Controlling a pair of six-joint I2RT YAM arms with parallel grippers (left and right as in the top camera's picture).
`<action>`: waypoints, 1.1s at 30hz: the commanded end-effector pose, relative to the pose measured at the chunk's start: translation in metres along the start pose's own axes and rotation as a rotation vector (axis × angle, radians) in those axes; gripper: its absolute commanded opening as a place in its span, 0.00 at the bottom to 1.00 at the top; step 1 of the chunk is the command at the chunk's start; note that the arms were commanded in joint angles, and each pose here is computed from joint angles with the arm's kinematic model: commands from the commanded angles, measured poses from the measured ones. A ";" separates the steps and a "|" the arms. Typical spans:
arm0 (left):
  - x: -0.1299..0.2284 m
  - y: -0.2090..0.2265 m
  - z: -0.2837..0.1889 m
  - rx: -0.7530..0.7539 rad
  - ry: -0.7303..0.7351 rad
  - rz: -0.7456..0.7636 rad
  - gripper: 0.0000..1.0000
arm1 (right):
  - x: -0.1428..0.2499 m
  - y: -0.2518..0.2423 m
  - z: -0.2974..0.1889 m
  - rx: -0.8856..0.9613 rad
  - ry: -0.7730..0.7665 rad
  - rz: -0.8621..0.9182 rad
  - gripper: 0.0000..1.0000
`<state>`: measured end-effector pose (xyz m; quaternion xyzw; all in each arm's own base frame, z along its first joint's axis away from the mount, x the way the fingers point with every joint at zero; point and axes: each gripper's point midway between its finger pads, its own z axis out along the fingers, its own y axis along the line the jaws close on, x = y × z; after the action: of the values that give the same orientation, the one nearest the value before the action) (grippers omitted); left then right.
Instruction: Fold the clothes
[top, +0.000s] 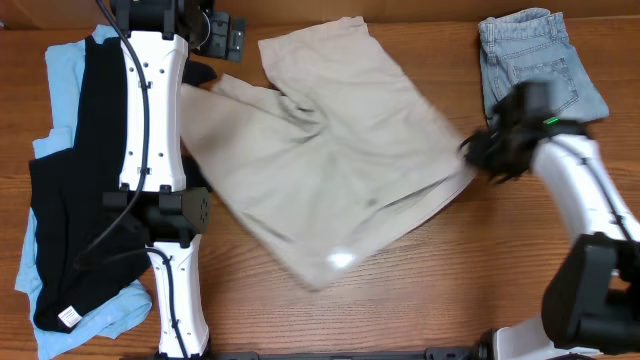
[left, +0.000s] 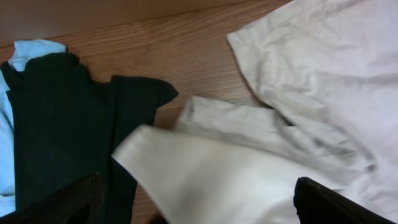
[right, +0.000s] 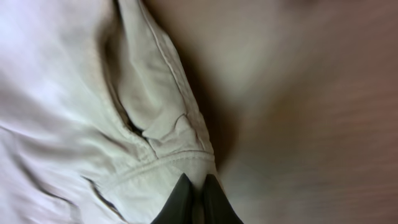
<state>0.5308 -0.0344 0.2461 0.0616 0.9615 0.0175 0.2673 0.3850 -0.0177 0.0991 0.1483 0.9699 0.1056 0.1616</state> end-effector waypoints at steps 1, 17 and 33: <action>-0.001 -0.001 -0.007 0.008 -0.012 0.020 1.00 | -0.055 -0.012 -0.042 0.017 -0.166 -0.121 0.04; 0.085 -0.054 0.073 0.320 0.324 0.189 1.00 | -0.076 0.028 -0.107 -0.198 -0.254 -0.044 1.00; 0.107 -0.121 0.175 0.392 0.184 0.478 0.71 | -0.035 0.059 -0.103 -0.216 -0.119 -0.092 1.00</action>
<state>0.5248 -0.1278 0.0497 0.3011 0.9353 -0.0939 0.1604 0.3910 0.0083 0.1967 0.0994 0.9539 0.1925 0.2078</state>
